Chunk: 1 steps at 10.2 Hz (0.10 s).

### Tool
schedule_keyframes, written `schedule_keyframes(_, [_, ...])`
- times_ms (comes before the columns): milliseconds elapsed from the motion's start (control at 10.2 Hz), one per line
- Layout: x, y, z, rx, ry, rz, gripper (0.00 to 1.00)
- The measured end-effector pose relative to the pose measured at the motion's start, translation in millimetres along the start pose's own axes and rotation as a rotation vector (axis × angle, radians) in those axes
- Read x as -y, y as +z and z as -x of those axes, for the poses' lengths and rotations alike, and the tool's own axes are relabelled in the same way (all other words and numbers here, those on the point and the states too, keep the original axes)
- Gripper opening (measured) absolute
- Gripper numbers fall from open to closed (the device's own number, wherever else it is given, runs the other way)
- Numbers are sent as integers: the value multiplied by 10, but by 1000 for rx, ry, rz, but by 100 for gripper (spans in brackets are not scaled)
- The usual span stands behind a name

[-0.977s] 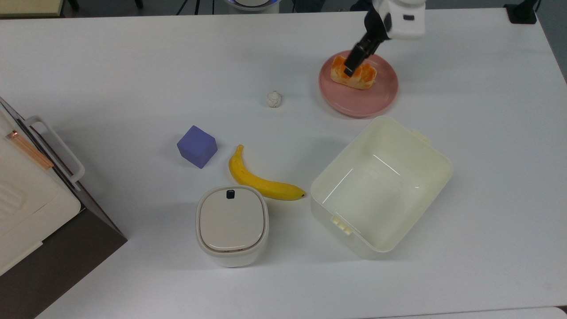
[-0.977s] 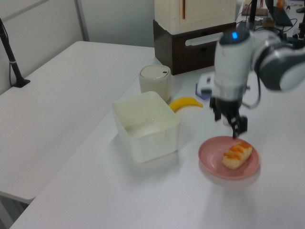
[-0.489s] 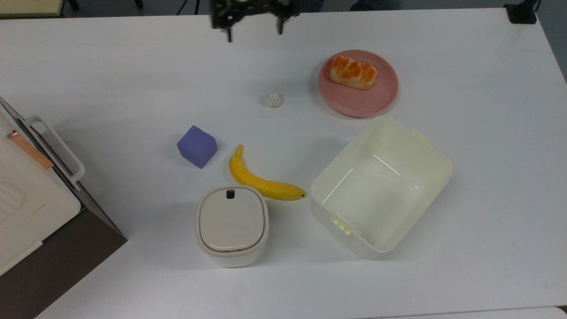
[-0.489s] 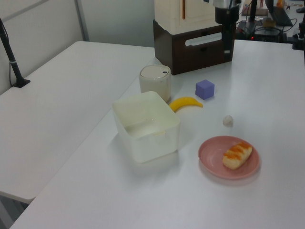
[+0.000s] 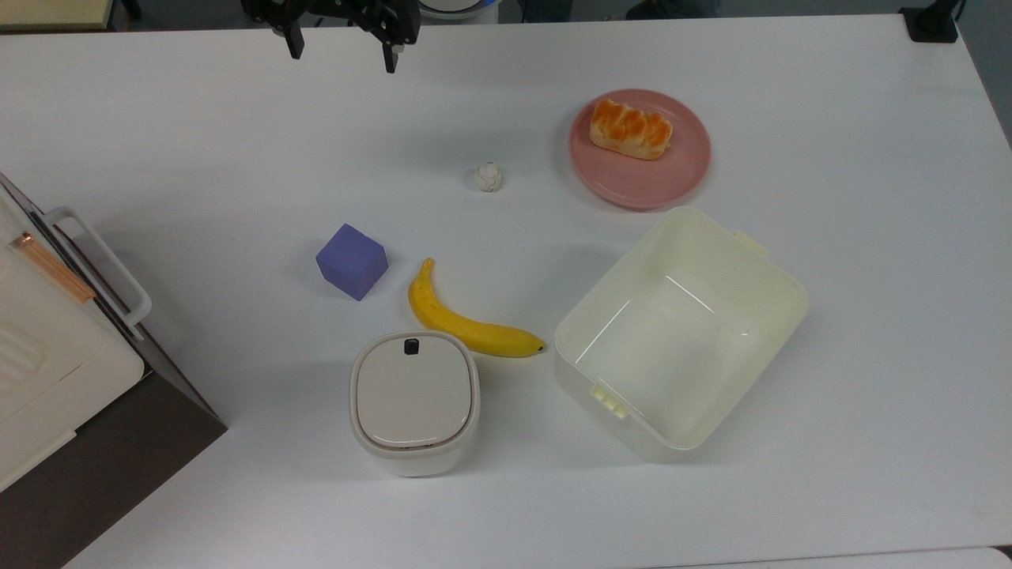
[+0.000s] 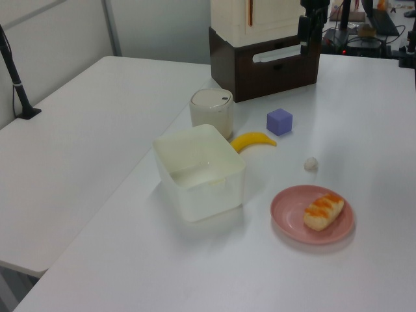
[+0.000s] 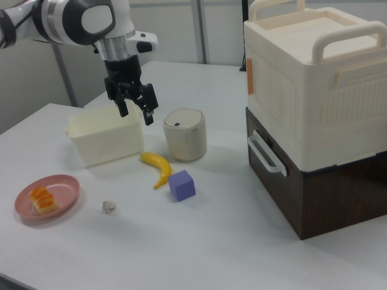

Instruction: Put the bread on a plate

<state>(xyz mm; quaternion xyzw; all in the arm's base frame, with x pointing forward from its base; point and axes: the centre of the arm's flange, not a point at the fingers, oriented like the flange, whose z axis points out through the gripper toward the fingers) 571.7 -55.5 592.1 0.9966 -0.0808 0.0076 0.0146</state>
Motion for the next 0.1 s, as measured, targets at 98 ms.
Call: schedule_keyframes(98, [19,7,-2,1,17,0,100])
